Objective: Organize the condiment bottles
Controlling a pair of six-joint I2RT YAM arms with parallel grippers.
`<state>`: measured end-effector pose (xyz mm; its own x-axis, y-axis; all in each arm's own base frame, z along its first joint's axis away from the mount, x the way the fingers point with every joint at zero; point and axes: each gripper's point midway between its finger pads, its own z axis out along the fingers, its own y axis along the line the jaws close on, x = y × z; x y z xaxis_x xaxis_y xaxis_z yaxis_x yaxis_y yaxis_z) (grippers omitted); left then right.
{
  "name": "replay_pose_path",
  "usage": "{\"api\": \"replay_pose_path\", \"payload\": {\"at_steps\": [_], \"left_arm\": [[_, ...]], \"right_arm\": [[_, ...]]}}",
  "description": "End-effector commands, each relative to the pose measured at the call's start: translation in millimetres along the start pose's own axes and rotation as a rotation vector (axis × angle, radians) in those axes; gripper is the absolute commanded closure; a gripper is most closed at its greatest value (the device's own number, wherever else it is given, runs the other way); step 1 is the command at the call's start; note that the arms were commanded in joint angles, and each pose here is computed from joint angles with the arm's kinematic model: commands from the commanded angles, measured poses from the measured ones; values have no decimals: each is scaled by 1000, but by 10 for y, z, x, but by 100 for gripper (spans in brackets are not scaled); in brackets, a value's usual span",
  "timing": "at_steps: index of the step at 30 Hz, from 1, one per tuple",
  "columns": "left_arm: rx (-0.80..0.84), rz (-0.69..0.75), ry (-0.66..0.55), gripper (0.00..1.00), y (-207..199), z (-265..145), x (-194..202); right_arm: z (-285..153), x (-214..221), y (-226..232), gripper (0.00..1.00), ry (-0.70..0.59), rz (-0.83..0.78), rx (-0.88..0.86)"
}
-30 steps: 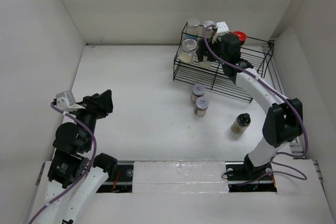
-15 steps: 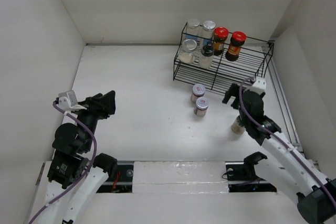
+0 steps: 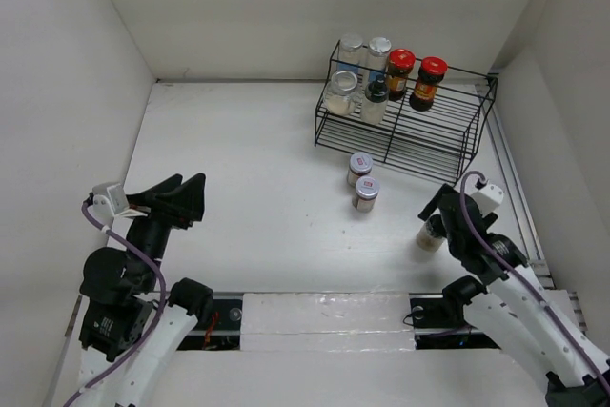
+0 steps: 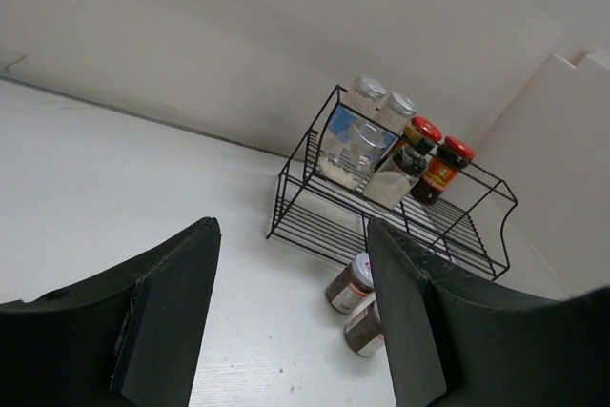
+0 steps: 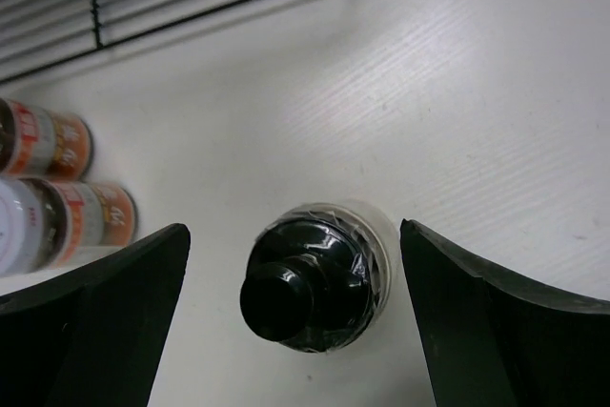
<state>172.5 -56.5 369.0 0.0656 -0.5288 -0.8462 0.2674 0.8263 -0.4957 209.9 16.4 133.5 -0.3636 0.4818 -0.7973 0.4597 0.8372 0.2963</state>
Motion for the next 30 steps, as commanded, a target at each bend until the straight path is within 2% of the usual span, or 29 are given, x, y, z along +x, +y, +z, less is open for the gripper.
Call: {"api": "replay_pose_path", "payload": {"at_steps": [1, 5, 10, 16, 17, 18, 20, 22, 26, 28, 30], "left_arm": [[35, 2, -62, 41, -71, -54, -161], [40, 0, -71, 41, -76, -79, -183], [24, -4, -94, 41, -38, -130, -228], [19, -2, -85, 41, -33, -105, -207], [19, -2, -85, 41, -33, -105, -207], [19, -2, -85, 41, -33, -105, -207], [19, -2, -85, 41, -33, -105, -207], [19, -2, -85, 41, -33, -105, -207], [11, 2, -69, 41, -24, -62, -170], [15, 4, -57, 41, -33, -43, -144], [15, 4, -57, 41, -33, -43, -144]], "right_arm": [[-49, 80, 64, 4, 94, -26, 17], [-111, 86, 80, 5, 147, -101, 56], [-55, 245, 189, 20, 217, -189, 13], [-104, 467, 366, 22, 324, -247, -44], [-100, 489, 335, 33, 327, -277, -30], [-95, 427, 351, 40, 305, -272, -26], [-151, 242, 470, 46, 255, -295, -45], [-204, -33, 604, 46, 158, -280, -54], [-394, -766, 1271, 45, -51, -197, -240], [-441, -1073, 1506, 45, -122, -230, -278], [-437, -1478, 1667, 46, -215, -183, -279]]}}
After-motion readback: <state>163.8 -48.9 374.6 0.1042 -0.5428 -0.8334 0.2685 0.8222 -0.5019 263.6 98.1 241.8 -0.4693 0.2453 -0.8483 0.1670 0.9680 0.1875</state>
